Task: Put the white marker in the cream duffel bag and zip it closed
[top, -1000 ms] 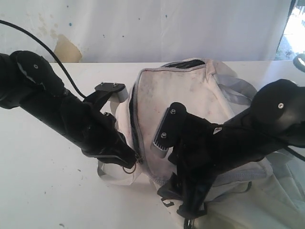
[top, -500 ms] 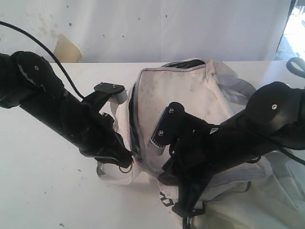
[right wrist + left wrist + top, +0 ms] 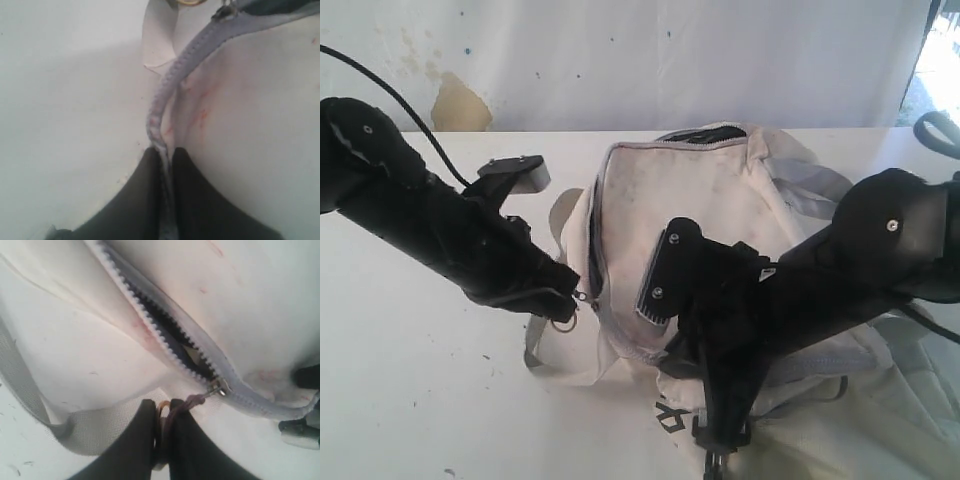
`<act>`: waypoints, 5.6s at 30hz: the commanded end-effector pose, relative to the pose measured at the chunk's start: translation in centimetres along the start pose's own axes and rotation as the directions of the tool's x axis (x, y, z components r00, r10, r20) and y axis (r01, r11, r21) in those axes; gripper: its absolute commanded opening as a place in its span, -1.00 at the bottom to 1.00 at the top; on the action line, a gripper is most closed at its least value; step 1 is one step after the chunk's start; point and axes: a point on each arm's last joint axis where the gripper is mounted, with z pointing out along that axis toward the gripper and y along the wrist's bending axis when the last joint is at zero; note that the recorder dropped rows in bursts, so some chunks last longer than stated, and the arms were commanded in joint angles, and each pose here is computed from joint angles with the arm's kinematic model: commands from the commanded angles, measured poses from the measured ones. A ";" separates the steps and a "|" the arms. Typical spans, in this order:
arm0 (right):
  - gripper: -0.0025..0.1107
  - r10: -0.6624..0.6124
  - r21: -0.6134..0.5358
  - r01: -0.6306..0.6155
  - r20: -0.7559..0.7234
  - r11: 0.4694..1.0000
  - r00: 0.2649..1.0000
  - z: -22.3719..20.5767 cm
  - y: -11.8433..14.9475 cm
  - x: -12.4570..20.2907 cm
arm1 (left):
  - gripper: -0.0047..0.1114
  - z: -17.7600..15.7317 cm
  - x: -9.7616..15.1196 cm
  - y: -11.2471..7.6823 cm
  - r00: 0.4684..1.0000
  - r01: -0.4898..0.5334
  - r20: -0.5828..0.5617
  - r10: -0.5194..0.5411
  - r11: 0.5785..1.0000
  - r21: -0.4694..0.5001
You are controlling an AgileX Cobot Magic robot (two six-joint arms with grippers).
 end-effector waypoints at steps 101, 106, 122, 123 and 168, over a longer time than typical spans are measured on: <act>-0.06 0.403 0.183 -0.509 0.417 0.841 0.815 -2.8 -0.8 -4.5 | -0.92 -11.6 3.4 6.3 0.932 0.350 -0.052 -0.359 0.927 -0.133; -0.05 0.385 0.158 -0.469 0.380 0.869 0.841 -0.9 0.0 -5.6 | -0.92 -12.1 3.4 6.0 0.938 0.336 -0.030 -0.344 0.930 -0.149; 0.17 0.234 0.223 -0.362 0.449 0.905 0.862 4.1 3.0 -9.4 | -0.92 -10.9 2.6 4.9 0.973 0.220 -0.022 -0.230 0.951 -0.219; 0.17 0.221 0.234 -0.357 0.457 0.904 0.862 4.3 3.2 -9.5 | -0.92 -10.9 2.6 4.8 0.972 0.225 -0.025 -0.235 0.951 -0.211; -0.66 -0.282 0.495 0.007 0.483 0.869 0.829 10.6 5.1 -10.2 | -0.92 -10.8 2.8 2.4 0.953 0.285 -0.115 -0.279 0.958 0.034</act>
